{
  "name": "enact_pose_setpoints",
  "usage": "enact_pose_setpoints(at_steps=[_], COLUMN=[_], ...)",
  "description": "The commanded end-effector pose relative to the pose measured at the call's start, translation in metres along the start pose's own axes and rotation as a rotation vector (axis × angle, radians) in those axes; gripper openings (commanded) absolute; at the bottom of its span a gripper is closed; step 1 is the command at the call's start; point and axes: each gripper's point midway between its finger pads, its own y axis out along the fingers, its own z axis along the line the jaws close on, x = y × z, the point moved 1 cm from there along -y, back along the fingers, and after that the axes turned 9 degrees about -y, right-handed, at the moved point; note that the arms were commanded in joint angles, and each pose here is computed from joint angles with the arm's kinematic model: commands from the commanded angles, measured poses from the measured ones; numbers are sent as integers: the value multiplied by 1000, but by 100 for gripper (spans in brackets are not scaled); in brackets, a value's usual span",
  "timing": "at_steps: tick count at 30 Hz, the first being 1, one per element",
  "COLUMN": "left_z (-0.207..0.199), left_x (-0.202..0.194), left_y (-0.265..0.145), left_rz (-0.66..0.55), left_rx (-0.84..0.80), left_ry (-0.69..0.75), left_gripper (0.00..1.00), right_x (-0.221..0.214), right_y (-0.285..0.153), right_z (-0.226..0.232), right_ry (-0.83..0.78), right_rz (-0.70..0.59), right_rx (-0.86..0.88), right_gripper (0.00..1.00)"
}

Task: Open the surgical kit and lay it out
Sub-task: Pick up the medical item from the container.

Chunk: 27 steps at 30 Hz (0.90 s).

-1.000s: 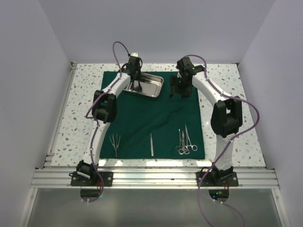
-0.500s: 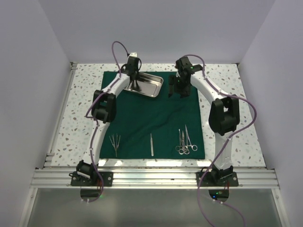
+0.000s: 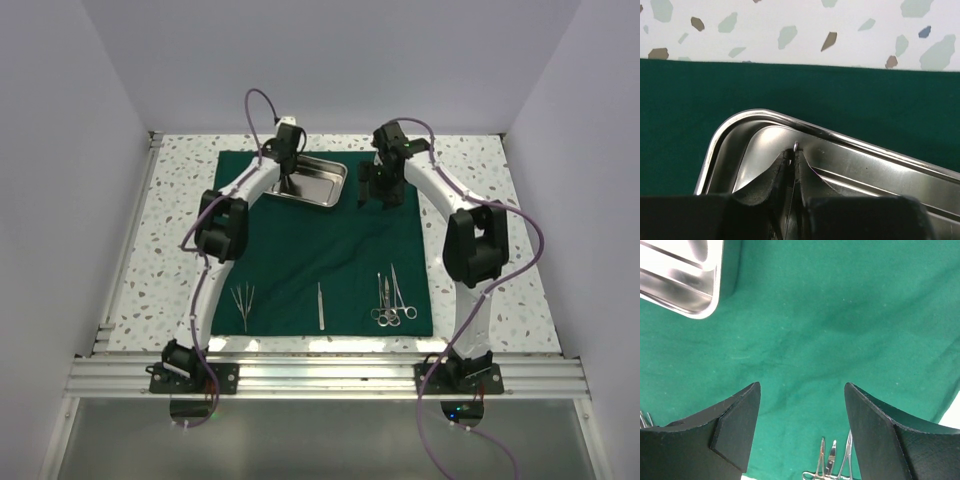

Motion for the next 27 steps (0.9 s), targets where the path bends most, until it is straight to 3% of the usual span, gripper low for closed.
enact_pose_setpoints(at_steps=[1, 4, 10, 14, 18, 22, 27], left_z=[33, 30, 27, 21, 6, -11, -19], left_x=[-141, -158, -168, -165, -127, -52, 10], left_y=[-15, -26, -27, -24, -24, -40, -59], left_rz=[442, 503, 543, 537, 455, 283, 135], left_rx=[122, 83, 53, 22, -17, -87, -140], left_ry=[168, 151, 129, 122, 92, 1, -77], left_gripper=[14, 15, 0, 0, 0, 0, 0], right_x=[14, 15, 15, 16, 16, 24, 29], right_y=[-36, -43, -49, -52, -49, -51, -54], right_z=[3, 3, -3, -6, -4, -1, -3], right_ry=[2, 5, 13, 19, 25, 27, 21], right_rz=[-90, -103, -116, -123, -118, -127, -138], right_rx=[32, 38, 33, 31, 43, 52, 35], right_gripper=[72, 72, 72, 72, 72, 72, 72])
